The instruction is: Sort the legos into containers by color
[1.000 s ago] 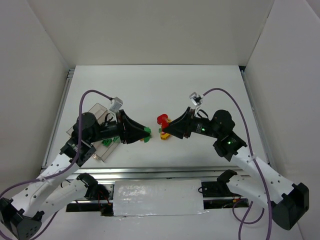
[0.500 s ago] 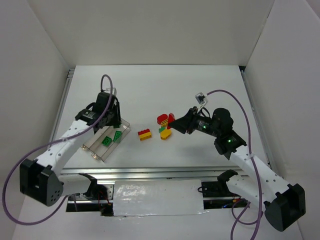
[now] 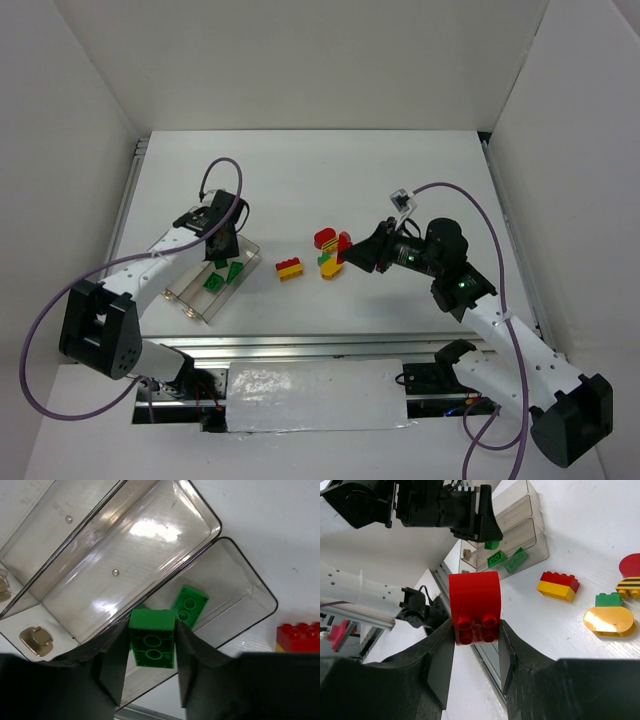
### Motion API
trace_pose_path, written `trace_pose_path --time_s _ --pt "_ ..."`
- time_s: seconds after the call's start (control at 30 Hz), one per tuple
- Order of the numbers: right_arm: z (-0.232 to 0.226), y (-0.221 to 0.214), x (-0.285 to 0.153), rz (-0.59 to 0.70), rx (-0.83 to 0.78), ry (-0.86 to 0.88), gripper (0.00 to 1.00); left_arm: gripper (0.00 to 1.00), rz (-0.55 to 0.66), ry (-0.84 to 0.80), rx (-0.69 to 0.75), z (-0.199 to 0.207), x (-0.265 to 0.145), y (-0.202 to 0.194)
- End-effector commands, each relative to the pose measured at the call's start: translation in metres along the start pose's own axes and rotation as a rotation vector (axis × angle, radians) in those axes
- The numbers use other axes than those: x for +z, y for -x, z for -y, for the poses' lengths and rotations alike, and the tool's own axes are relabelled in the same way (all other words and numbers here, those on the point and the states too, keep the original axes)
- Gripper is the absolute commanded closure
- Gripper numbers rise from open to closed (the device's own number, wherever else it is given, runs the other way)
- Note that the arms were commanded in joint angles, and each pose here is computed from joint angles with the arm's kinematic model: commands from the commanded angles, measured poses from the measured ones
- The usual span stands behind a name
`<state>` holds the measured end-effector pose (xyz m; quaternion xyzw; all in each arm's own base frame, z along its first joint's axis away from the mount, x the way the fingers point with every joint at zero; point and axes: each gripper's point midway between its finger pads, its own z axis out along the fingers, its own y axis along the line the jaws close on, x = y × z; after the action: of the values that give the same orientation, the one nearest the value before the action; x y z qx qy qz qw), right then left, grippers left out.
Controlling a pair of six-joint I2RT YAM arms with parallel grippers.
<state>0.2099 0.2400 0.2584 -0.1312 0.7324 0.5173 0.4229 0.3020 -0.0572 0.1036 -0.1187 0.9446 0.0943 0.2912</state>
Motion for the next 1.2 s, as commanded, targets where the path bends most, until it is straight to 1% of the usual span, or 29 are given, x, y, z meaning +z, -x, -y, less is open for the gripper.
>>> trace_pose_path --time_s 0.0,0.03,0.1,0.3,0.33,0.37,0.43,0.47,0.5,0.53,0.57,0.6,0.63,0.67,0.73,0.77,0.83,0.9,0.97,1.03,1.17 --pt "-0.01 0.007 -0.002 0.008 -0.044 0.026 1.0 0.38 0.032 0.009 -0.053 -0.003 -0.001 0.003" --pt "-0.009 0.007 -0.001 0.009 -0.04 0.026 1.0 0.33 0.03 0.01 -0.055 -0.004 -0.001 0.001" --pt "-0.007 0.005 0.002 0.0 -0.025 0.028 1.0 0.27 0.025 -0.025 -0.053 0.002 -0.003 0.001" --pt "-0.001 0.003 0.011 -0.018 -0.003 0.024 1.0 0.22 0.037 -0.111 -0.057 0.013 -0.013 0.006" --pt "-0.001 0.003 0.012 -0.024 -0.003 0.025 1.0 0.22 0.05 -0.137 -0.063 0.016 -0.018 0.009" --pt "0.0 0.002 0.014 -0.03 0.0 0.027 1.0 0.22 0.096 -0.188 -0.084 0.02 -0.03 0.019" --pt "0.0 0.0 0.019 -0.049 0.006 0.05 1.0 0.22 0.125 -0.342 -0.079 0.038 -0.05 0.023" --pt "-0.004 -0.003 0.022 -0.065 0.015 0.081 1.0 0.22 0.178 -0.529 -0.071 0.058 -0.078 0.029" --pt "-0.006 -0.003 0.022 -0.071 0.017 0.095 1.0 0.21 0.218 -0.634 -0.064 0.068 -0.096 0.034" --pt "-0.009 -0.004 0.023 -0.079 0.017 0.11 1.0 0.2 0.283 -0.766 -0.054 0.075 -0.128 0.04" --pt "-0.013 -0.003 0.024 -0.083 0.019 0.128 1.0 0.18 0.307 -0.875 -0.035 0.085 -0.146 0.04" --pt "-0.016 -0.003 0.026 -0.086 0.016 0.14 1.0 0.18 0.326 -1.064 -0.001 0.103 -0.176 0.036" --pt "-0.022 -0.003 0.027 -0.093 0.016 0.156 1.0 0.17 0.345 -1.162 0.022 0.107 -0.195 0.032" --pt "-0.027 -0.002 0.028 -0.091 0.008 0.173 1.0 0.17 0.384 -1.267 0.033 0.113 -0.218 0.037" --pt "-0.042 -0.007 0.027 -0.11 -0.008 0.235 1.0 0.17 0.356 -1.443 0.104 0.121 -0.248 0.023" --pt "-0.052 -0.006 0.025 -0.103 -0.019 0.273 1.0 0.17 0.37 -1.511 0.113 0.124 -0.261 0.024" --pt "-0.066 -0.009 0.022 -0.119 -0.032 0.329 1.0 0.18 0.331 -1.617 0.16 0.129 -0.276 0.011" --pt "-0.082 -0.013 0.021 -0.128 -0.05 0.376 1.0 0.19 0.297 -1.676 0.16 0.133 -0.286 0.004" --pt "-0.098 -0.017 0.019 -0.137 -0.064 0.42 1.0 0.19 0.289 -1.76 0.213 0.14 -0.304 -0.007" --pt "-0.108 -0.015 0.018 -0.128 -0.078 0.45 1.0 0.19 0.268 -1.808 0.249 0.148 -0.318 -0.018" --pt "-0.117 -0.01 0.015 -0.103 -0.09 0.465 1.0 0.22 0.277 -1.858 0.277 0.154 -0.336 -0.025"
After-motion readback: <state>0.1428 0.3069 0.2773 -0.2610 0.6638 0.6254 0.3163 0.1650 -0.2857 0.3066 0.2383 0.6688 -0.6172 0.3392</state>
